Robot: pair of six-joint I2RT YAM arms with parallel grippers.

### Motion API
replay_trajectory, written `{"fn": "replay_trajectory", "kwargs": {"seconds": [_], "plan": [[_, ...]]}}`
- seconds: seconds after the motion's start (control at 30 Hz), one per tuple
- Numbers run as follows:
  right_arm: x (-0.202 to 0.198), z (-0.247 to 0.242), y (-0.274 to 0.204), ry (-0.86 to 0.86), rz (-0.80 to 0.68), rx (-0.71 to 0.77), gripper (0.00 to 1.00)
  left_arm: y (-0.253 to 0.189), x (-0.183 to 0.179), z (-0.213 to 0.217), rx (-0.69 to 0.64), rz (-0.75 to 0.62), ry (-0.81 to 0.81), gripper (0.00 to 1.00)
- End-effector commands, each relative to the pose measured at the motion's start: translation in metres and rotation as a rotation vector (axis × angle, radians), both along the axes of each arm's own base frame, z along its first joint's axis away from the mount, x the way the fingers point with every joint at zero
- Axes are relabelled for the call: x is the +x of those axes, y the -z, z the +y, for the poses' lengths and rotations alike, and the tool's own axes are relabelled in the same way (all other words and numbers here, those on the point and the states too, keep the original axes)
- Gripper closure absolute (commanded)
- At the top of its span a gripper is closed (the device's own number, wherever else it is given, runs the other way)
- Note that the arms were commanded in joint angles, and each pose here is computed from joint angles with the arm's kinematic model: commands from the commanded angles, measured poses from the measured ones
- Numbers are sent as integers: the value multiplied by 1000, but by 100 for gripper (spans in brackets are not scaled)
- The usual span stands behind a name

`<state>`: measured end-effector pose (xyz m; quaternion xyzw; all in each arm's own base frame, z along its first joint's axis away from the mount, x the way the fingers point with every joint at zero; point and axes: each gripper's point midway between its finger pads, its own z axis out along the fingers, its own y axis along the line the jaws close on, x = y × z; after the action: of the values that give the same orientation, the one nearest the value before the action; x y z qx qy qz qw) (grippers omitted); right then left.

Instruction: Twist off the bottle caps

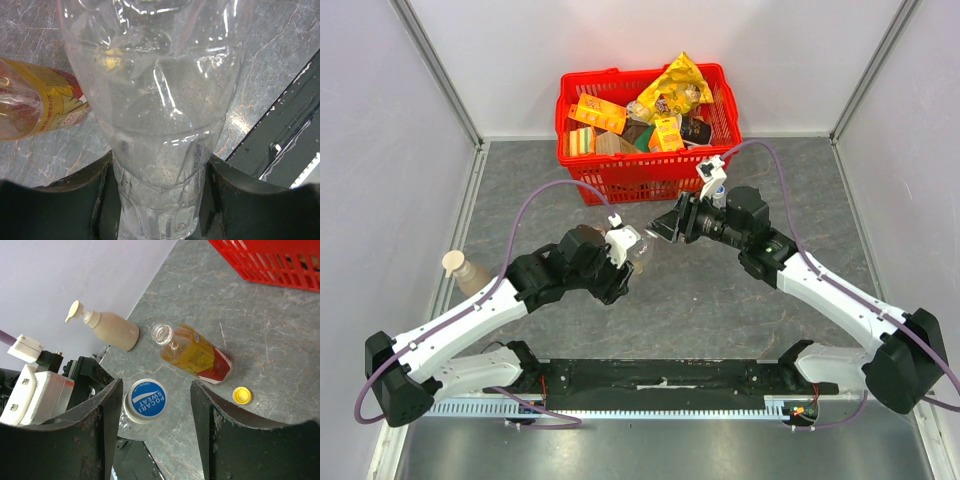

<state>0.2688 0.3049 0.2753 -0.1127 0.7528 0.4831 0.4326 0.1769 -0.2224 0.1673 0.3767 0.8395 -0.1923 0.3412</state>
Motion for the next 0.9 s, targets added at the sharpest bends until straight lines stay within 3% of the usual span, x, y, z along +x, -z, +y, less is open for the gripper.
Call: {"fn": "replay_trajectory", "kwargs": {"seconds": [0.0, 0.13, 0.37, 0.47, 0.87], "plan": [[-2, 9, -9, -37, -2, 57, 40, -7, 4, -3, -22, -14, -18, 60], [-4, 14, -10, -67, 5, 81, 48, -5, 5, -2, -15, -15, -21, 60], [-7, 19, -16, -94, -5, 108, 88, -2, 6, -1, -1, -17, -26, 60], [-7, 20, -19, -106, -13, 124, 100, -2, 6, 0, 1, -18, -24, 60], [-29, 19, -50, -206, -163, 204, 100, -37, -1, -15, -115, -51, 52, 61]]}}
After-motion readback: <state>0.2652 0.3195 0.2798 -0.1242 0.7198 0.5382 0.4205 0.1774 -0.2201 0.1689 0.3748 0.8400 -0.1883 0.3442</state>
